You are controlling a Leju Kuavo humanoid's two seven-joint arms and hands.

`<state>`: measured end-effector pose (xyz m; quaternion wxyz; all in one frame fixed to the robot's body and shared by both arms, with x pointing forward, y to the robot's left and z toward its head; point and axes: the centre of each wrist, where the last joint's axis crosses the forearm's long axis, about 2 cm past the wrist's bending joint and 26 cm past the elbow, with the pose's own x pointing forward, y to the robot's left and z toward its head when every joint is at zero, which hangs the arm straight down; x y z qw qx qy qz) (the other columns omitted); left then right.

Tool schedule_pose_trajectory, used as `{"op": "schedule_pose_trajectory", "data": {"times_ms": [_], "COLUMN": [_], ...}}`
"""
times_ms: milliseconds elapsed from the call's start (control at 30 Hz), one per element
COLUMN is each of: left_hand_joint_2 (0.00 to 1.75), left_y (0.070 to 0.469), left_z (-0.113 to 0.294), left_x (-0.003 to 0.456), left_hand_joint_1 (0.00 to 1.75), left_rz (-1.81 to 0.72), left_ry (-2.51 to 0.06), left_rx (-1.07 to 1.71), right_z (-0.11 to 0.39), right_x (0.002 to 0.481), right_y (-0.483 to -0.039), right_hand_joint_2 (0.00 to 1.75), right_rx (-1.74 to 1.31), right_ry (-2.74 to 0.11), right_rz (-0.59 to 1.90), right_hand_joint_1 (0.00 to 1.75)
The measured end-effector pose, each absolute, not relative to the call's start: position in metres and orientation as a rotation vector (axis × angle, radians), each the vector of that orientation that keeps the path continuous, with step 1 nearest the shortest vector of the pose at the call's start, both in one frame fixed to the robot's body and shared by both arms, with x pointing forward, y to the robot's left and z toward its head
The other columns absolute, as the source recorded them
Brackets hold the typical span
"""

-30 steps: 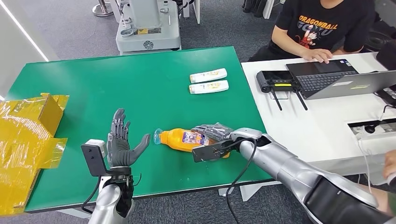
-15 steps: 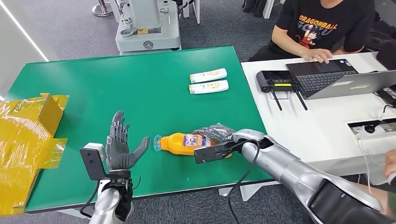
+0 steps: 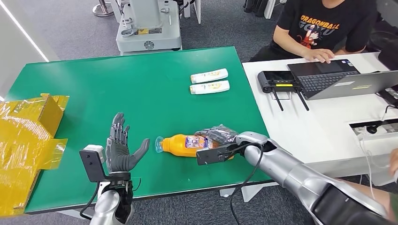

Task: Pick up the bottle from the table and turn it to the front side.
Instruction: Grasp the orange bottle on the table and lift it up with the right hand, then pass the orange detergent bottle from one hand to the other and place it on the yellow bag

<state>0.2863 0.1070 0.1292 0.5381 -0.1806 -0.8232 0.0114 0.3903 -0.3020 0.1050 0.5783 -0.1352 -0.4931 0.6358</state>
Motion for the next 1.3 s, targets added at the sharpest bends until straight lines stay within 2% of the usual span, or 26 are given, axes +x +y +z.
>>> {"op": "schedule_pose_trajectory", "data": {"times_ms": [800,1033,1300], "left_hand_joint_2": [1.75,1.75,1.75], "left_y": [0.117,0.125,0.127], "left_z": [0.131,0.138,0.151], "left_x": [0.283,0.293,0.311], "left_hand_joint_1": [0.0,0.0,0.0], "left_rz": [0.067,0.004,-0.083], "left_ry": [-1.99,-2.036,-2.075], "left_rx": [-0.362,-0.314,-0.286], "right_z": [0.106,0.103,0.107], "right_x": [0.352,0.324,0.315], "right_y": [-0.3,-0.317,-0.317], "right_hand_joint_2": [1.75,1.75,1.75], "right_rx": [-0.417,-0.498,-0.499], "right_ry": [-1.615,-1.77,-1.873], "right_rz": [1.011,0.828,0.784], "right_hand_joint_1": [1.75,1.75,1.75]}}
